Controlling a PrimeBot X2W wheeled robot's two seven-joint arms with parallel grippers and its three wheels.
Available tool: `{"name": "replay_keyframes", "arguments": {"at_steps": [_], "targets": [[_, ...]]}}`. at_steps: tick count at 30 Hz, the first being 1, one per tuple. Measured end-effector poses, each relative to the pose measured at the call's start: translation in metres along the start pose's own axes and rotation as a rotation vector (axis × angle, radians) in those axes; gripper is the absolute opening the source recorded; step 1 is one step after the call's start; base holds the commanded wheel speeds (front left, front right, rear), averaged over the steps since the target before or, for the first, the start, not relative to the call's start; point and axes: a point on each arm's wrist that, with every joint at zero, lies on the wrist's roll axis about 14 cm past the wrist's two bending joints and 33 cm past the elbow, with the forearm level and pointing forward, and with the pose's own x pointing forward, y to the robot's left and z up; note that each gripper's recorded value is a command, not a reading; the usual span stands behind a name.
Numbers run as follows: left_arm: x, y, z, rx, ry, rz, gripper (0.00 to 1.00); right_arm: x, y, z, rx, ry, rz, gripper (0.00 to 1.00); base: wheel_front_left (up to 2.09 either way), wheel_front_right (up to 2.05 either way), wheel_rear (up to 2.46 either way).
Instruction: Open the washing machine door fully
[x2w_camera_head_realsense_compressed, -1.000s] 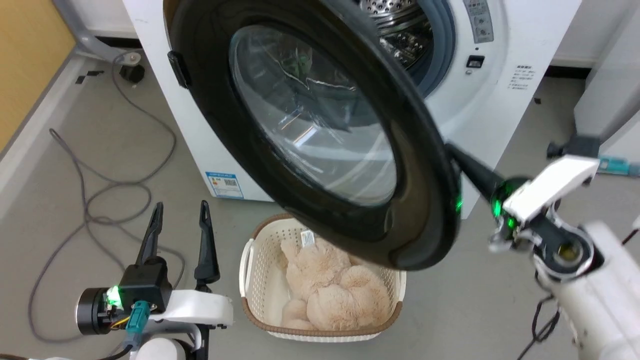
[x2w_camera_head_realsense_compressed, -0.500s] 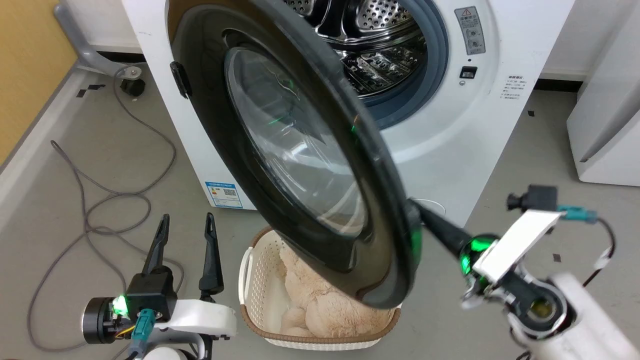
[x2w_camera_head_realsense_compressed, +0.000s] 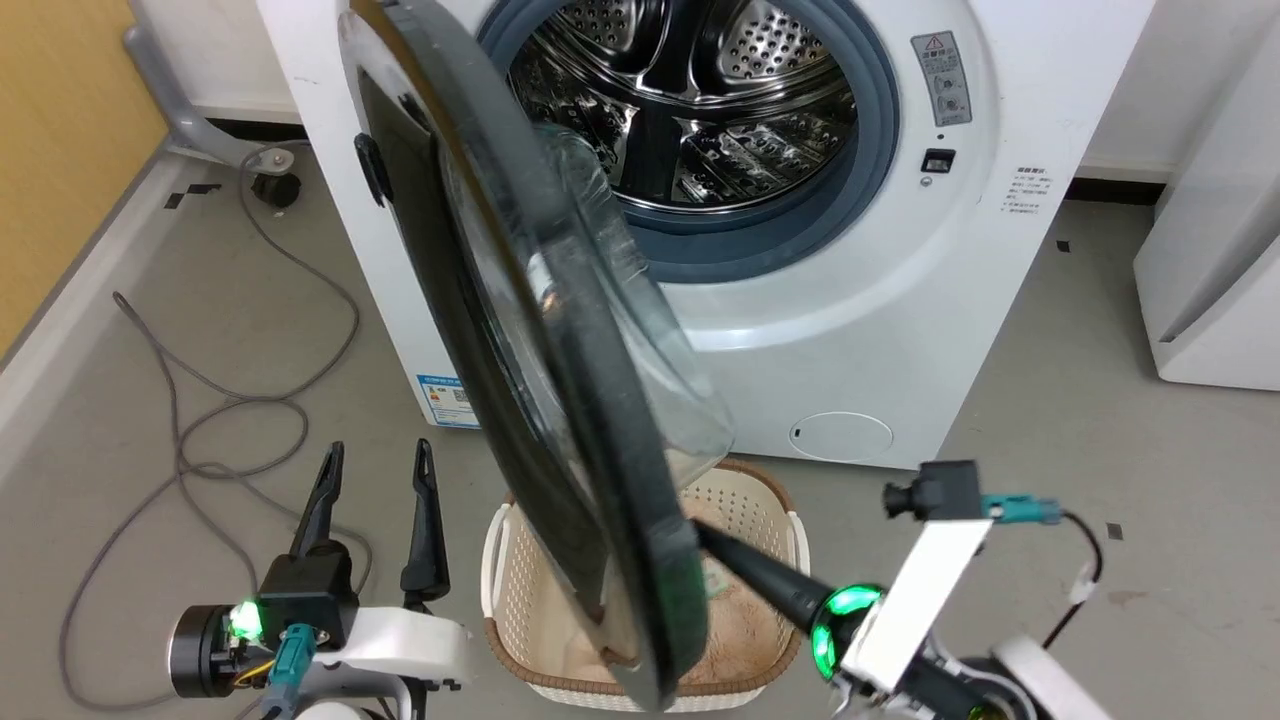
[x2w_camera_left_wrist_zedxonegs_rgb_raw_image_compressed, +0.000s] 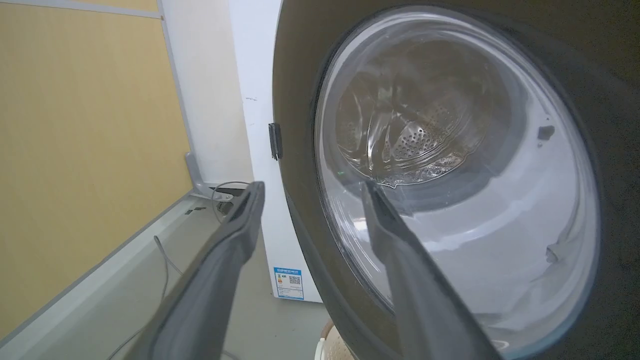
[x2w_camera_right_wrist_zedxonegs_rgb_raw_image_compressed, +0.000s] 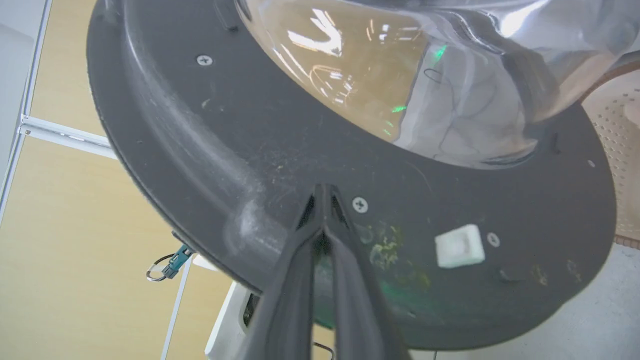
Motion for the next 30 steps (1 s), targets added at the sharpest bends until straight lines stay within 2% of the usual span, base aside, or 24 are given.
{"name": "replay_keyframes", "arguments": {"at_steps": [4,7,12,16,19,21,25,30], "targets": [[0.000,-0.001,-0.002,0.004,0.006,-0.003,1.00,0.000,0.002,-0.011,-0.010,0.016,0.006,0.00,0.00,0.00,0.00],[0.000,-0.002,-0.003,0.004,0.009,-0.005,1.00,-0.001,0.005,0.004,-0.044,-0.057,0.010,0.00,0.00,0.00,0.00],[0.000,-0.001,-0.003,0.003,0.008,-0.003,1.00,-0.024,0.009,0.067,-0.179,-0.379,-0.005,0.00,0.00,0.00,0.00],[-0.002,-0.002,-0.003,0.002,0.010,-0.006,1.00,-0.053,0.009,0.098,-0.210,-0.581,-0.017,0.00,0.00,0.00,0.00],[-0.002,-0.003,-0.003,0.000,0.007,-0.009,1.00,-0.079,0.006,0.120,-0.282,-0.702,-0.051,0.00,0.00,0.00,0.00],[-0.001,-0.004,-0.002,-0.001,0.005,-0.010,1.00,-0.095,0.004,0.134,-0.383,-0.751,-0.093,0.00,0.00,0.00,0.00],[0.001,-0.005,-0.002,-0.001,0.003,-0.013,1.00,-0.128,0.015,0.164,-0.659,-0.875,-0.184,0.00,0.00,0.00,0.00],[0.003,-0.007,-0.003,-0.001,0.005,-0.017,1.00,-0.139,0.040,0.162,-1.020,-0.909,-0.269,0.00,0.00,0.00,0.00]]}}
